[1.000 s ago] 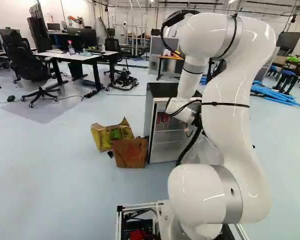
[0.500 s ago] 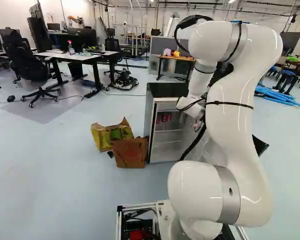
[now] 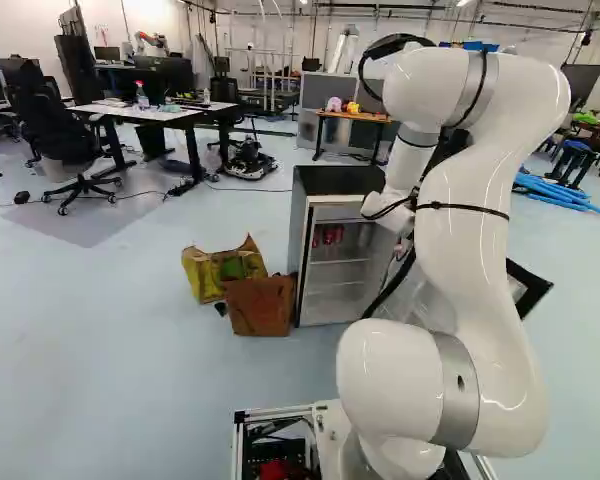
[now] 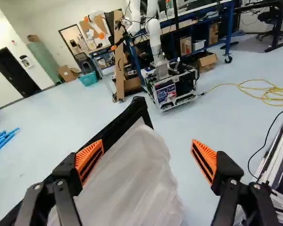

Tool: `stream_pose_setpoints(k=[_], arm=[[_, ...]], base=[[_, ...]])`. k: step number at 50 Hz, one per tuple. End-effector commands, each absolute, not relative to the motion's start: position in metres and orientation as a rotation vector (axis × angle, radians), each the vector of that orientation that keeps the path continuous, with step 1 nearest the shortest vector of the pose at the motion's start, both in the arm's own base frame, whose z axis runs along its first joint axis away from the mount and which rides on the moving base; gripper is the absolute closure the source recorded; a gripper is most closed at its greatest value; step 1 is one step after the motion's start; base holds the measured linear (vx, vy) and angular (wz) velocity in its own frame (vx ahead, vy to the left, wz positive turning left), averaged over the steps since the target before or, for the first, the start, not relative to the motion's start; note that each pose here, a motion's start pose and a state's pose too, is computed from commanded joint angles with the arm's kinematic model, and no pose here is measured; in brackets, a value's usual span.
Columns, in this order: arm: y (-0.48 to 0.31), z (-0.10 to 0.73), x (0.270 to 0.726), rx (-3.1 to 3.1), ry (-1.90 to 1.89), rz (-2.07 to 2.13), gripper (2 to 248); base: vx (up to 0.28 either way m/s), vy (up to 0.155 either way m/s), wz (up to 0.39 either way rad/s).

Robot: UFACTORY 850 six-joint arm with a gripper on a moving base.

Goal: Grab a drink from the fridge

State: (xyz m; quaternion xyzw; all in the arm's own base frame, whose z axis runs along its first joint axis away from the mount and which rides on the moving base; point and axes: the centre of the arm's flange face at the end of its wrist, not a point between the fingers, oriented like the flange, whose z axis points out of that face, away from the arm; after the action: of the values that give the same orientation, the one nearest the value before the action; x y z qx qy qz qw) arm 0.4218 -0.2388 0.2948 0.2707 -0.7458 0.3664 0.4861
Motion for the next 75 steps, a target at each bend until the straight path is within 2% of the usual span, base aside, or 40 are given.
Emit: stream_pose_setpoints(k=[25,75], arm=[[-0.201,0.296,0.393,0.97,-1.622,1.065,3],[-0.174,0.305,0.337,1.445,-1.26,1.345,3]], base=[[0.0,0.0,0.0],[0.0,0.0,0.0]])
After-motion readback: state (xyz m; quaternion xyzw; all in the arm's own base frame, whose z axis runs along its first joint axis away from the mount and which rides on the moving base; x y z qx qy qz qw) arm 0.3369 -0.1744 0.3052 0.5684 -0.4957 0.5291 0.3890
